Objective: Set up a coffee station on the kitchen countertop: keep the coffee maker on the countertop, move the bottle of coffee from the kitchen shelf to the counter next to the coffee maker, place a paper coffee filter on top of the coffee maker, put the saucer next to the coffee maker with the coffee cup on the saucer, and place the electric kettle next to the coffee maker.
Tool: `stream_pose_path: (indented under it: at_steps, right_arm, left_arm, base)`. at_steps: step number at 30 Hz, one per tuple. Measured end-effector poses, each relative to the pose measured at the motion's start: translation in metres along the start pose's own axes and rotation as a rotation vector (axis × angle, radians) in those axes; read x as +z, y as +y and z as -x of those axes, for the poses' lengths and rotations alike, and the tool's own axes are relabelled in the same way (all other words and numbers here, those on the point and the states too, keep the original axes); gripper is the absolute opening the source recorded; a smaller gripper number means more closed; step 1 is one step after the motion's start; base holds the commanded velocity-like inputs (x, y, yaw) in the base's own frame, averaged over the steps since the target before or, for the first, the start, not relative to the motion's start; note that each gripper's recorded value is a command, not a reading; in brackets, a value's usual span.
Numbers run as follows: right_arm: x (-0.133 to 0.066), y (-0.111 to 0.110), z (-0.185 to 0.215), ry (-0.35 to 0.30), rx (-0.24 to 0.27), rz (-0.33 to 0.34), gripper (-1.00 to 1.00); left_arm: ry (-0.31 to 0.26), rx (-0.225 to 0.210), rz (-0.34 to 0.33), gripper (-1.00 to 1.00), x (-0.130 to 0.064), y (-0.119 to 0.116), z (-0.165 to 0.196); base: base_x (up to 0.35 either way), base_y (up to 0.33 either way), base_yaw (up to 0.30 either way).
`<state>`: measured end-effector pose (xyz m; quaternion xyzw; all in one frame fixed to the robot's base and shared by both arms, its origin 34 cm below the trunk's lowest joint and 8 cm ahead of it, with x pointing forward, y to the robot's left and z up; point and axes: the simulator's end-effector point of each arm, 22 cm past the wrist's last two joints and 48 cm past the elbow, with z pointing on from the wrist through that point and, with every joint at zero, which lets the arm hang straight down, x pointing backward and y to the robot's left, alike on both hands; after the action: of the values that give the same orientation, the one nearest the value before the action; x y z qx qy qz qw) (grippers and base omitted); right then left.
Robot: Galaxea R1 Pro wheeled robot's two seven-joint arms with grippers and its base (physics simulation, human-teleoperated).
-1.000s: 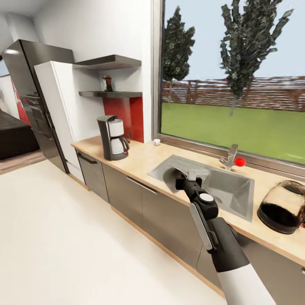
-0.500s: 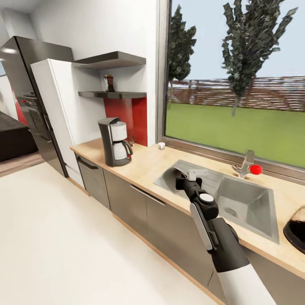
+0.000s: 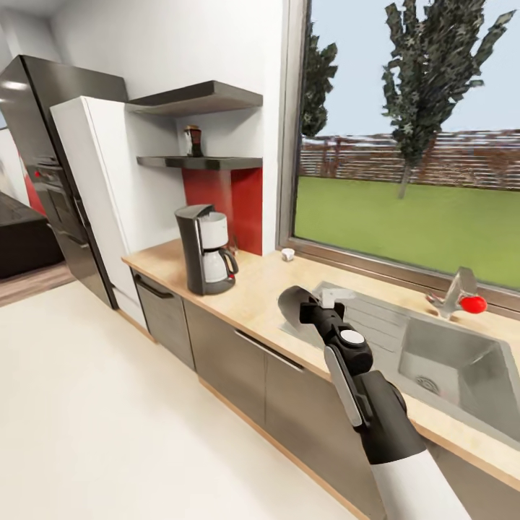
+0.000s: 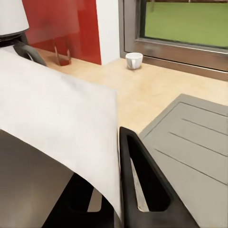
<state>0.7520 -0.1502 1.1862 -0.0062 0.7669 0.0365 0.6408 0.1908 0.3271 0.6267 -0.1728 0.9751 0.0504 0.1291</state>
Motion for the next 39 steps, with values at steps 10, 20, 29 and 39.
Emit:
stream_pose_path:
  at_steps: [10, 20, 29, 39]
  right_arm:
    - [-0.0002, 0.0000, 0.0009, -0.002, 0.000, 0.000, -1.00]
    - [-0.0004, 0.0001, 0.0012, -0.003, 0.000, 0.000, -1.00]
    - [0.0000, -0.0001, 0.0005, -0.001, 0.000, 0.000, -1.00]
    - [0.0003, 0.0000, -0.0004, 0.001, 0.000, 0.000, -1.00]
  left_arm:
    - [0.000, 0.000, 0.000, 1.00, 0.0000, -0.0004, -0.0001]
    - [0.000, 0.000, 0.000, 1.00, -0.0001, -0.0001, -0.0004]
    - [0.000, 0.000, 0.001, 1.00, 0.0000, 0.0004, 0.0001]
    - [0.001, 0.000, 0.000, 1.00, 0.0000, -0.0003, -0.0003]
  base:
    - [0.294, 0.222, 0.000]
    - [0.294, 0.222, 0.000]
    - [0.293, 0.223, -0.054]
    - [0.256, 0.252, -0.246]
